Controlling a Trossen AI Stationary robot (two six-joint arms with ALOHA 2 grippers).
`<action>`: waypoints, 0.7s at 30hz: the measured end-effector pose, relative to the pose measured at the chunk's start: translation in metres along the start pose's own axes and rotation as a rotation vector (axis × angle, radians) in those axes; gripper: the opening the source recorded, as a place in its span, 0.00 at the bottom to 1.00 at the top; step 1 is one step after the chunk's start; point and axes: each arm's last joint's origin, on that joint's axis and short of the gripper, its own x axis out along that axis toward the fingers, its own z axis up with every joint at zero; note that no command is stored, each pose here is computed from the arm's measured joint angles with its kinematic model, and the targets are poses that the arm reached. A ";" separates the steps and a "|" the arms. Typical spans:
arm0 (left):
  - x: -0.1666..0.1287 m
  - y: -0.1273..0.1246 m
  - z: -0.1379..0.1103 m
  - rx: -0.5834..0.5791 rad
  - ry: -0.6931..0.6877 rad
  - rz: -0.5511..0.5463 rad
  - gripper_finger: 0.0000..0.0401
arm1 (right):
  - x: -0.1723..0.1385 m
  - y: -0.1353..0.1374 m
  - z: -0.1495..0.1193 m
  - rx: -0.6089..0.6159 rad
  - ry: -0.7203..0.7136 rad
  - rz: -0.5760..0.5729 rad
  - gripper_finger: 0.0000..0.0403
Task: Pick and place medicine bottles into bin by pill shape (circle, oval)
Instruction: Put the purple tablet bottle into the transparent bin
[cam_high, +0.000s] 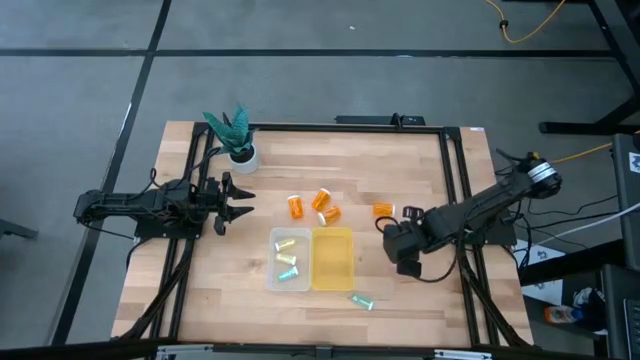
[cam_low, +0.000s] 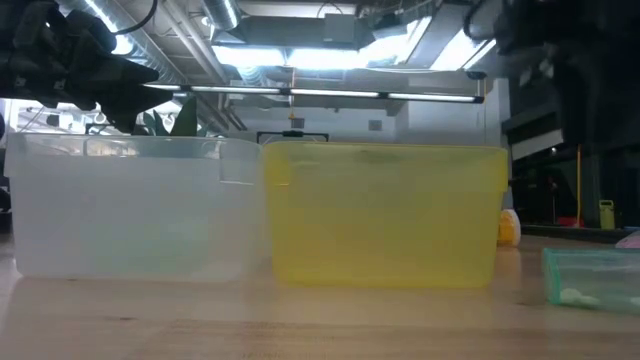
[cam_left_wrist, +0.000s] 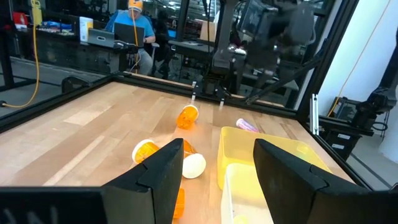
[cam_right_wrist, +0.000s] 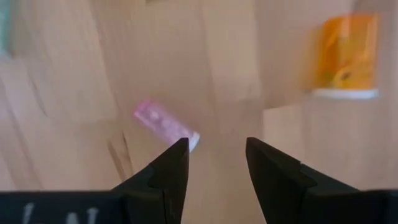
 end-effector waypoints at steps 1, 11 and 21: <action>0.000 0.000 0.000 0.000 0.000 0.000 0.47 | 0.008 0.001 -0.001 -0.007 0.020 0.002 0.40; 0.000 0.000 0.000 -0.002 0.000 0.000 0.47 | 0.056 0.012 -0.008 -0.092 0.061 0.130 0.40; 0.000 0.000 0.000 -0.002 0.000 0.000 0.47 | 0.088 0.010 -0.018 -0.112 0.090 0.124 0.40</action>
